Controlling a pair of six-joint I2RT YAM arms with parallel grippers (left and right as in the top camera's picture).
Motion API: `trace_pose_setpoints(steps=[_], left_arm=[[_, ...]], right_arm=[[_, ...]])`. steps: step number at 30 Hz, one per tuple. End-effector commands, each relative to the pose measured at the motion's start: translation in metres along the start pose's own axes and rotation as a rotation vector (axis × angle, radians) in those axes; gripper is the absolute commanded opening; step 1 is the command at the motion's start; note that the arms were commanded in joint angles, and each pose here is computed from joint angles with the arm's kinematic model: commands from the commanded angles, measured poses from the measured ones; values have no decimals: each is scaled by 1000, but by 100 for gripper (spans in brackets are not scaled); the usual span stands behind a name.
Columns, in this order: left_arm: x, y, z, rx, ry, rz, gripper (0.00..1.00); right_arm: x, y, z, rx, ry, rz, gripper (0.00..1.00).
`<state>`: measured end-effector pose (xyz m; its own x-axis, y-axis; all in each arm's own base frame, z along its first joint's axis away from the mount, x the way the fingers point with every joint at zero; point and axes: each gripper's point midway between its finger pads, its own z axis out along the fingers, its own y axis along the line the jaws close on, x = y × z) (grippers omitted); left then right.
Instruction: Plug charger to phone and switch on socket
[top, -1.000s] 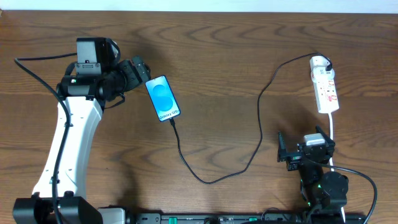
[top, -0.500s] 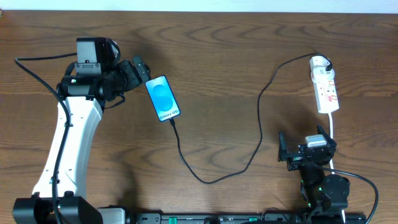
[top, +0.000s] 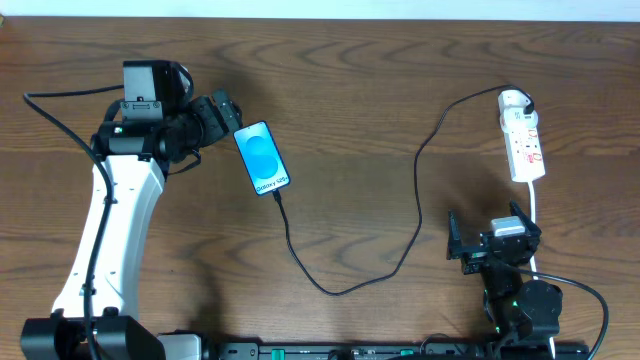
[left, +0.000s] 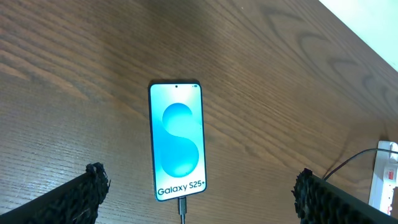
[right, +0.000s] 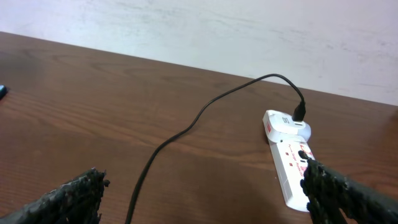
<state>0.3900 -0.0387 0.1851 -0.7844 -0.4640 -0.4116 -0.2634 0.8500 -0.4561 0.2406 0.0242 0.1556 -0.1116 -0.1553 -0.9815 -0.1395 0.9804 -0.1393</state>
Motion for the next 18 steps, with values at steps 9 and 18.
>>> trace_pose_setpoints(steps=[9,18], left_arm=[[-9,9,-16,-69,-76,13,98],[-8,12,-83,-97,-280,157,98]], right_arm=[[1,0,0,1,-1,1,99],[1,0,0,1,-1,1,99]])
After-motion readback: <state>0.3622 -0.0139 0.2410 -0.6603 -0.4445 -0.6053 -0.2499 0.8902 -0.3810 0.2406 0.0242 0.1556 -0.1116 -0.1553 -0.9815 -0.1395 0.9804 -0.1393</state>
